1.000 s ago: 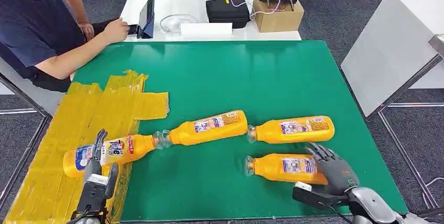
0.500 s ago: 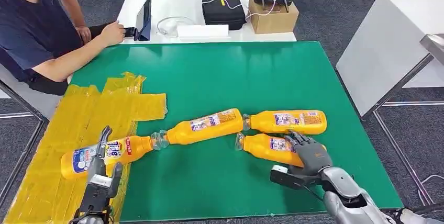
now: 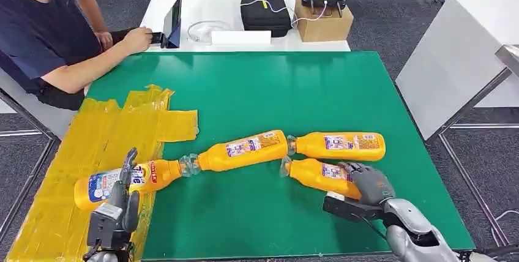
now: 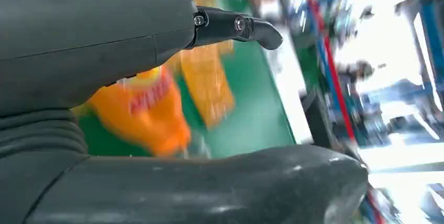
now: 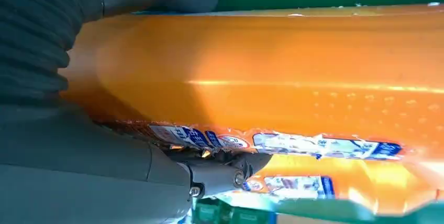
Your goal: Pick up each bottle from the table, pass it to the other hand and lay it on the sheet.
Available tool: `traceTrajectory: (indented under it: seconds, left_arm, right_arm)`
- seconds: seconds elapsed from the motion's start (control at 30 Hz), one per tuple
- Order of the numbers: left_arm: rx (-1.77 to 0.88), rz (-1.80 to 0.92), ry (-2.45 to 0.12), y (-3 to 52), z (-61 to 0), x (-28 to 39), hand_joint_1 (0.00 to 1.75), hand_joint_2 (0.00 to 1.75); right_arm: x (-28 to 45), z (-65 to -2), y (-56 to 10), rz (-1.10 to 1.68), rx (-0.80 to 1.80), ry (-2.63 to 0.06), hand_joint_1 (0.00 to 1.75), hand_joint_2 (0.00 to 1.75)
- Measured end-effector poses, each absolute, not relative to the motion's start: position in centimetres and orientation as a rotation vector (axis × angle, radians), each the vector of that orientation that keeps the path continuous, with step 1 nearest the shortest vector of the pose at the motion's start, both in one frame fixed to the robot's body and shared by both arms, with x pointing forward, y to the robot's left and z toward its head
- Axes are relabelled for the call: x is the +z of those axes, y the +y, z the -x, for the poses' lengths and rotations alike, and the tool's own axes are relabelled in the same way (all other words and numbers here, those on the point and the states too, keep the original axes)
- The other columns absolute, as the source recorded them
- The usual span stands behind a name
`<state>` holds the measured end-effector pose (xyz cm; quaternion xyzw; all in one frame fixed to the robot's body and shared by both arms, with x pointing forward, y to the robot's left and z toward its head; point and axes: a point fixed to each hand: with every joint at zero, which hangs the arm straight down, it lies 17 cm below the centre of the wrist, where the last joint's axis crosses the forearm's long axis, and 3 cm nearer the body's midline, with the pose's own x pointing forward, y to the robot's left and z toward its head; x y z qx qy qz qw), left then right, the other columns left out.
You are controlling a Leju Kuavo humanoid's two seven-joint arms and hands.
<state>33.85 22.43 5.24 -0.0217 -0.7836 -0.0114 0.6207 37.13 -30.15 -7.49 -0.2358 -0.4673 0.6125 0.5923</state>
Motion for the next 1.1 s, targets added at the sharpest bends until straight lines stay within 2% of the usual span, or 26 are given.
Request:
traceTrajectory:
  seconds: [0.1, 0.13, 0.3, 0.37, 0.5, 1.1]
  left_arm:
    - [0.017, 0.079, -1.792, 22.9, -33.7, 5.1, 0.00, 0.00]
    - [0.049, 0.114, -1.777, 22.9, -33.7, 5.0, 0.00, 1.75]
    - [0.199, 0.376, -1.697, 20.8, -32.3, 5.7, 0.00, 1.75]
    - [0.274, 0.399, -1.702, 20.6, -32.0, 6.9, 0.00, 1.75]
    - [0.340, 0.398, -1.748, 20.0, -31.8, 9.6, 0.00, 1.75]
    - [0.340, 0.566, -1.917, 14.4, -32.0, 17.9, 0.00, 1.75]
  right_arm:
    - [-7.2, -37.0, -29.0, 0.539, 1.402, -1.108, 1.75, 1.75]
    - [-6.6, -37.2, -28.0, 0.531, 1.381, -1.154, 1.75, 1.75]
    - [-0.8, -37.5, -17.6, 0.331, 1.172, -1.513, 1.75, 1.75]
    - [2.2, -37.1, -13.1, 0.236, 1.079, -1.622, 1.75, 1.75]
    - [7.5, -37.0, -8.1, 0.124, 0.946, -1.777, 1.75, 1.75]
    - [15.5, -36.0, 2.5, -0.147, 0.858, -1.963, 1.75, 1.75]
